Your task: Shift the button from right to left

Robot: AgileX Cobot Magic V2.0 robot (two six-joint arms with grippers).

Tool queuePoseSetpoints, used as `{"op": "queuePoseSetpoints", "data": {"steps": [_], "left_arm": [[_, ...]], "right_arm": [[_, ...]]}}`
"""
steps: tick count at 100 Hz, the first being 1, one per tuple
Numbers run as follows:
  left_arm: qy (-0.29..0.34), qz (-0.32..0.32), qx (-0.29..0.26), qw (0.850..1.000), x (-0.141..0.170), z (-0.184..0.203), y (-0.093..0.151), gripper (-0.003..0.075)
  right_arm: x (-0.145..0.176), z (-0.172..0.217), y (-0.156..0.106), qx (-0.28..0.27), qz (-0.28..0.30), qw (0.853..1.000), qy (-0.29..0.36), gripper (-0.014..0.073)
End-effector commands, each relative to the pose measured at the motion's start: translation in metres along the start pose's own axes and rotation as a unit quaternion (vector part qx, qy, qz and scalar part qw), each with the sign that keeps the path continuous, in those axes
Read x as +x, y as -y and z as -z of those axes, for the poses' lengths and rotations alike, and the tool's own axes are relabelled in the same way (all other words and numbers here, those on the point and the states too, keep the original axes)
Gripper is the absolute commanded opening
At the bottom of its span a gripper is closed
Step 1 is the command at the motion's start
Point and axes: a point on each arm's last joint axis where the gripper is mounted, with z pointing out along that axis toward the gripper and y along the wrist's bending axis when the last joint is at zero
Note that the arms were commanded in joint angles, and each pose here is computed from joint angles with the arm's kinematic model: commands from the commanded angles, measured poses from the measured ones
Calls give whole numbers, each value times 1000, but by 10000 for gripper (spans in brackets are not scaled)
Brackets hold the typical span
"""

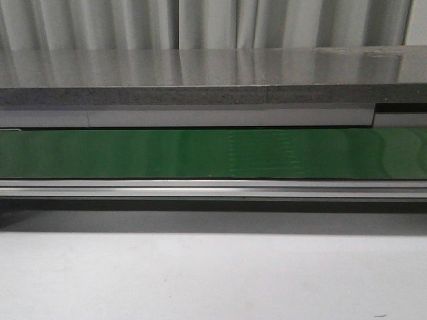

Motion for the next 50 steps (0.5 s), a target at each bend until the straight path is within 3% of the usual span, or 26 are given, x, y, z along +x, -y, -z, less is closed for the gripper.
{"op": "queuePoseSetpoints", "data": {"steps": [1, 50], "left_arm": [[67, 4, 5, 998, -8, 7, 1, 5], [125, 2, 4, 992, 26, 23, 1, 5]], "right_arm": [[-13, 1, 5, 24, -4, 999, 35, -67], [-13, 1, 5, 24, -4, 999, 35, -67]]}}
